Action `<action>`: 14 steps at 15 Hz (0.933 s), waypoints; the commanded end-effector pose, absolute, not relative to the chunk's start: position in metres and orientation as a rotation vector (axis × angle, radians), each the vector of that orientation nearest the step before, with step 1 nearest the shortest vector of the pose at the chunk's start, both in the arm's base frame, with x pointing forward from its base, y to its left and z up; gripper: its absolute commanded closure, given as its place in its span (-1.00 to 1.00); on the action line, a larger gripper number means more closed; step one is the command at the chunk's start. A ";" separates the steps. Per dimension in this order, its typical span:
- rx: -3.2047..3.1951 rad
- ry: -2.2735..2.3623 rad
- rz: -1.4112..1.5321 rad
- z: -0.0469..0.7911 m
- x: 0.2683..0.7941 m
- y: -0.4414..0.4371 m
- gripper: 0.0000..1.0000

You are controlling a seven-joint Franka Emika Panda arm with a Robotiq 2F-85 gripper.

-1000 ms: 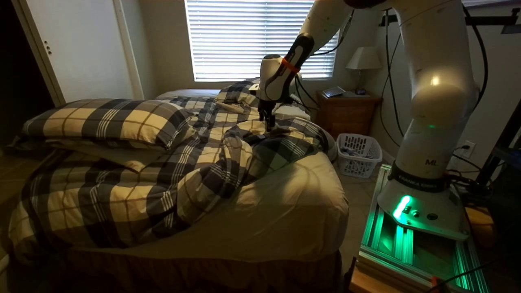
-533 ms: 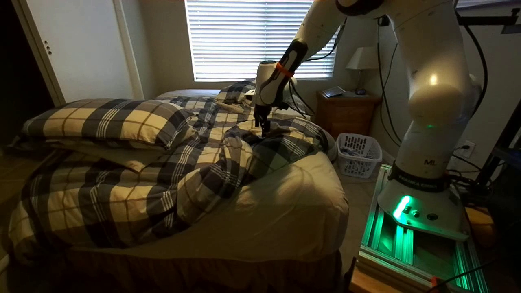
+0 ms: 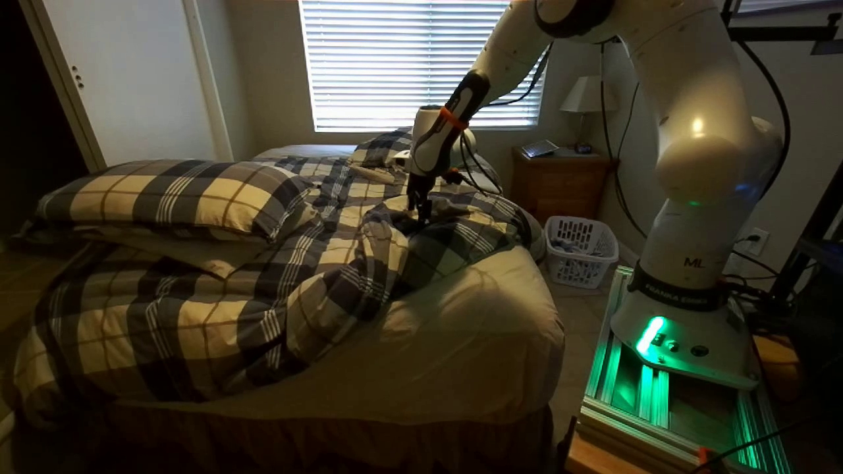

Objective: Move the remote forward, then put the blanket on the remote

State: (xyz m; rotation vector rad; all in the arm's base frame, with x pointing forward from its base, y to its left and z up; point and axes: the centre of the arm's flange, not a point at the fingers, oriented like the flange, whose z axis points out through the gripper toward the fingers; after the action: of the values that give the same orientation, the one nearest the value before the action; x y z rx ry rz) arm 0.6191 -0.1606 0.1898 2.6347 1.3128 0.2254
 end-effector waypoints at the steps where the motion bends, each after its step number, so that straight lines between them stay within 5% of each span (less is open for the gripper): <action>1: 2.665 1.330 0.252 0.179 0.631 -0.168 -0.81; 2: 2.671 1.328 0.252 0.177 0.631 -0.169 -0.48; 8: 2.687 1.307 0.238 0.172 0.629 -0.174 0.38; 14: 2.713 1.280 0.214 0.185 0.623 -0.174 0.39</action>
State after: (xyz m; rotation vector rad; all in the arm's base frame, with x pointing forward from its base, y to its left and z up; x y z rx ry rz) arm 0.6231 -0.1697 0.1737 2.6834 1.2890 0.2230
